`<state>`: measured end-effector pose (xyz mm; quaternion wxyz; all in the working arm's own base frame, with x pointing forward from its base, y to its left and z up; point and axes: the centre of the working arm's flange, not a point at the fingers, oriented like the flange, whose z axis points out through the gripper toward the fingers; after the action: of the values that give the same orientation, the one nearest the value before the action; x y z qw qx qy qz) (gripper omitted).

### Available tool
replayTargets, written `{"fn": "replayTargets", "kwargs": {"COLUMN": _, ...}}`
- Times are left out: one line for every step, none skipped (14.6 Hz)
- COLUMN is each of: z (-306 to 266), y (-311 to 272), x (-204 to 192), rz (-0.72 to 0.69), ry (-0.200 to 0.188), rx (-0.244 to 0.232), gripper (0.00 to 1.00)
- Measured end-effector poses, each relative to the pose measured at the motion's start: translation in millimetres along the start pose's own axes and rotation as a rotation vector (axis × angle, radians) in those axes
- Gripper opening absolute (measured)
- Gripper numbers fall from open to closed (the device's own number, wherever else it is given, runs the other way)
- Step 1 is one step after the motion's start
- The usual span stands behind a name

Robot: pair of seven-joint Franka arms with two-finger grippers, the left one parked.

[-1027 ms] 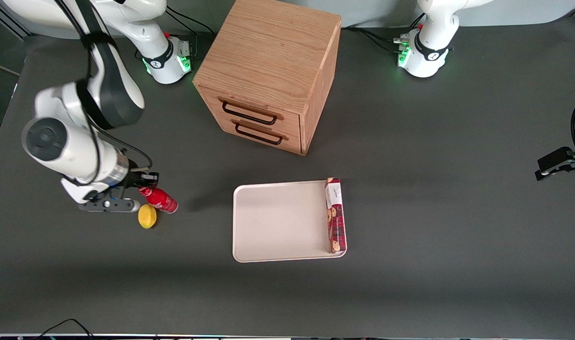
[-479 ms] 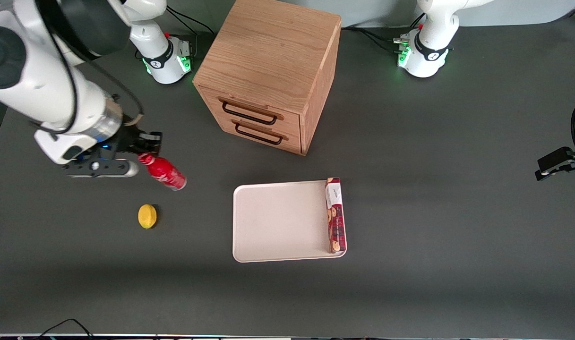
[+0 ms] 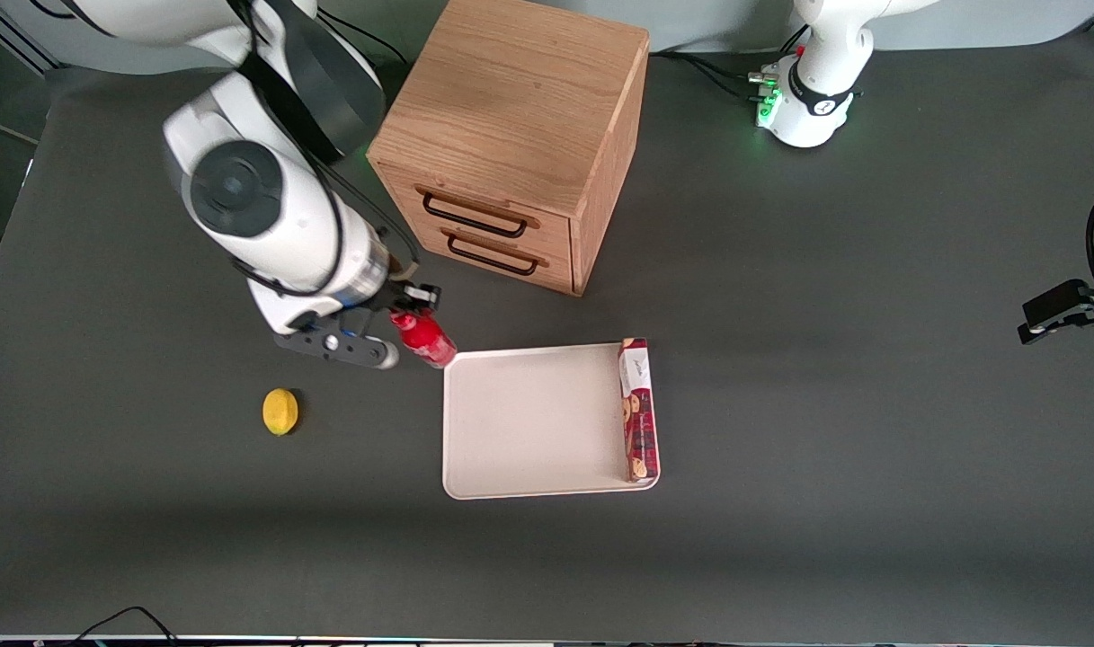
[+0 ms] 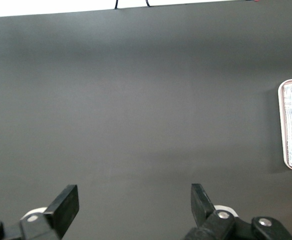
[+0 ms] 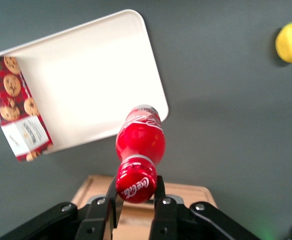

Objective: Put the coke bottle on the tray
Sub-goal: 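Lift the bottle and carry it toward the white tray, then set the bottle upright on the tray and open the right gripper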

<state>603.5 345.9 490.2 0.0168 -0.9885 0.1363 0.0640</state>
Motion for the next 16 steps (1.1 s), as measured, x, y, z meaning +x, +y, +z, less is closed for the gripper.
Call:
{"fn": "replayTargets", "kwargs": {"z": 20.0, "y": -11.1, "x": 5.1, "rz": 0.015, "ry": 0.012, "rx": 0.002, "gripper": 0.28}}
{"fn": "replayTargets", "kwargs": {"z": 41.0, "y": -20.4, "x": 9.9, "rz": 0.023, "ry": 0.023, "rx": -0.005, "gripper": 0.28}}
{"fn": "replayTargets", "kwargs": {"z": 61.9, "y": -27.2, "x": 14.5, "rz": 0.031, "ry": 0.031, "rx": -0.018, "gripper": 0.28}}
{"fn": "replayTargets", "kwargs": {"z": 82.0, "y": -31.2, "x": 20.0, "rz": 0.038, "ry": 0.036, "rx": -0.033, "gripper": 0.28}}
{"fn": "replayTargets", "kwargs": {"z": 100.3, "y": -33.7, "x": 26.0, "rz": 0.046, "ry": 0.039, "rx": -0.041, "gripper": 0.28}}
{"fn": "replayTargets", "kwargs": {"z": 115.8, "y": -35.3, "x": 31.1, "rz": 0.050, "ry": 0.036, "rx": -0.042, "gripper": 0.28}}
{"fn": "replayTargets", "kwargs": {"z": 127.8, "y": -36.4, "x": 34.4, "rz": 0.050, "ry": 0.030, "rx": -0.041, "gripper": 0.28}}
{"fn": "replayTargets", "kwargs": {"z": 135.4, "y": -37.7, "x": 36.1, "rz": 0.050, "ry": 0.025, "rx": -0.037, "gripper": 0.28}}
{"fn": "replayTargets", "kwargs": {"z": 139.4, "y": -39.2, "x": 37.2, "rz": 0.049, "ry": 0.027, "rx": -0.028, "gripper": 0.28}}
{"fn": "replayTargets", "kwargs": {"z": 141.8, "y": -40.4, "x": 37.3, "rz": 0.048, "ry": 0.030, "rx": -0.020, "gripper": 0.28}}
{"fn": "replayTargets", "kwargs": {"z": 143.5, "y": -41.3, "x": 37.0, "rz": 0.047, "ry": 0.033, "rx": -0.015, "gripper": 0.28}}
{"fn": "replayTargets", "kwargs": {"z": 143.9, "y": -41.5, "x": 37.3, "rz": 0.047, "ry": 0.036, "rx": -0.011, "gripper": 0.35}}
{"fn": "replayTargets", "kwargs": {"z": 142.7, "y": -41.3, "x": 38.0, "rz": 0.049, "ry": 0.038, "rx": -0.008, "gripper": 0.43}}
{"fn": "replayTargets", "kwargs": {"z": 140.7, "y": -40.7, "x": 39.0, "rz": 0.050, "ry": 0.040, "rx": -0.005, "gripper": 0.52}}
{"fn": "replayTargets", "kwargs": {"z": 136.9, "y": -39.9, "x": 40.1, "rz": 0.053, "ry": 0.045, "rx": -0.001, "gripper": 0.64}}
{"fn": "replayTargets", "kwargs": {"z": 130.0, "y": -38.8, "x": 41.2, "rz": 0.055, "ry": 0.053, "rx": 0.005, "gripper": 0.73}}
